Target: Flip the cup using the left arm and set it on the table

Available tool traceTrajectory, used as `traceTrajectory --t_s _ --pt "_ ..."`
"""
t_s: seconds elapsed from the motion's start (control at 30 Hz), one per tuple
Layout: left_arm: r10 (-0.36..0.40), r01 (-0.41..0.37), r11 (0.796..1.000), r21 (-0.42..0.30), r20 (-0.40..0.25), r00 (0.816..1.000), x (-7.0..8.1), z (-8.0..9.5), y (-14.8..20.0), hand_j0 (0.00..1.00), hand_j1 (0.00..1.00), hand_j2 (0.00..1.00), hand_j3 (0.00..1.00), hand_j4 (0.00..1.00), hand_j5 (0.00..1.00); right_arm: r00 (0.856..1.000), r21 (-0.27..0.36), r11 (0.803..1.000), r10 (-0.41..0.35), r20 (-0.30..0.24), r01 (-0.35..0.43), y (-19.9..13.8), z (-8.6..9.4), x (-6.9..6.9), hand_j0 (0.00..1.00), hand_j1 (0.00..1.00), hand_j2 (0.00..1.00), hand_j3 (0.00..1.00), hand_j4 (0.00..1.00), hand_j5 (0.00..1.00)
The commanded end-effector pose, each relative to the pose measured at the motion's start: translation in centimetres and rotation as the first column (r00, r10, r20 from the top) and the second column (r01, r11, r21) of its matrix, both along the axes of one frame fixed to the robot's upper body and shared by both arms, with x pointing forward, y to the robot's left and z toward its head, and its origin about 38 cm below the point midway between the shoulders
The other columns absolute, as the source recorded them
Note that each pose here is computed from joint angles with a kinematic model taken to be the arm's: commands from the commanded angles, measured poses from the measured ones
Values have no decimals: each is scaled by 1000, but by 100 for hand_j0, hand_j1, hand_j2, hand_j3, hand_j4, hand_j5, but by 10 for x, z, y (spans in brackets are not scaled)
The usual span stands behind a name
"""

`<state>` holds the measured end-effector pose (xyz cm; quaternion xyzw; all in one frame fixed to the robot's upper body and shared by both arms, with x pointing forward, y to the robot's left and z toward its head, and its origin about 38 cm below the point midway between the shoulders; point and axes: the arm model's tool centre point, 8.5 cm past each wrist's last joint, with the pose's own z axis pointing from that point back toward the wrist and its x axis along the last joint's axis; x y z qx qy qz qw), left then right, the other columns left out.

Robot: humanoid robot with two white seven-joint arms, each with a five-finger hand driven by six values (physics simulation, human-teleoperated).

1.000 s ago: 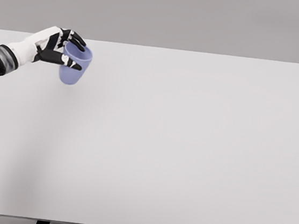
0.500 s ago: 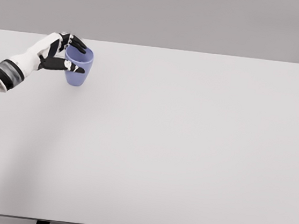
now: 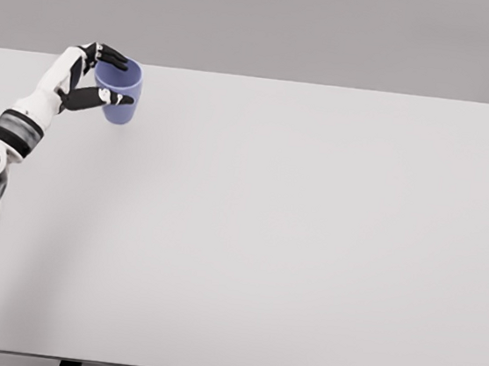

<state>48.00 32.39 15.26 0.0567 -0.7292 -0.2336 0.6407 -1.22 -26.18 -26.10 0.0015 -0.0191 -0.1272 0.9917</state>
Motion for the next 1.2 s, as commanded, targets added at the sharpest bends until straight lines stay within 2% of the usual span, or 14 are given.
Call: traceTrajectory --t_s 0.0,0.27,0.43,0.6,0.8,1.17 --pt "25 -25 1000 -18 26 999 1 2 -1 47 47 47 47 47 47 1000 0 1000 0 0 0 0 0 0 100 100 100 100 100 100" --pt "129 -126 988 -95 35 991 -9 -21 -8 47 47 47 47 47 47 1000 0 1000 0 0 0 0 0 0 100 100 100 100 100 100" --pt "130 -127 987 -96 27 991 -12 -26 -10 50 50 50 50 50 50 1000 0 1000 0 0 0 0 0 0 100 100 100 100 100 100" --pt "114 -109 989 -102 48 992 -15 -29 -15 52 52 52 52 52 52 1000 0 1000 0 0 0 0 0 0 100 100 100 100 100 100" --pt "113 -108 989 -100 46 993 -16 -30 -15 66 66 66 66 66 66 1000 0 1000 0 0 0 0 0 0 100 100 100 100 100 100" --pt "110 -106 990 -95 46 993 -17 -31 -16 79 79 79 79 79 79 1000 0 1000 0 0 0 0 0 0 100 100 100 100 100 100"
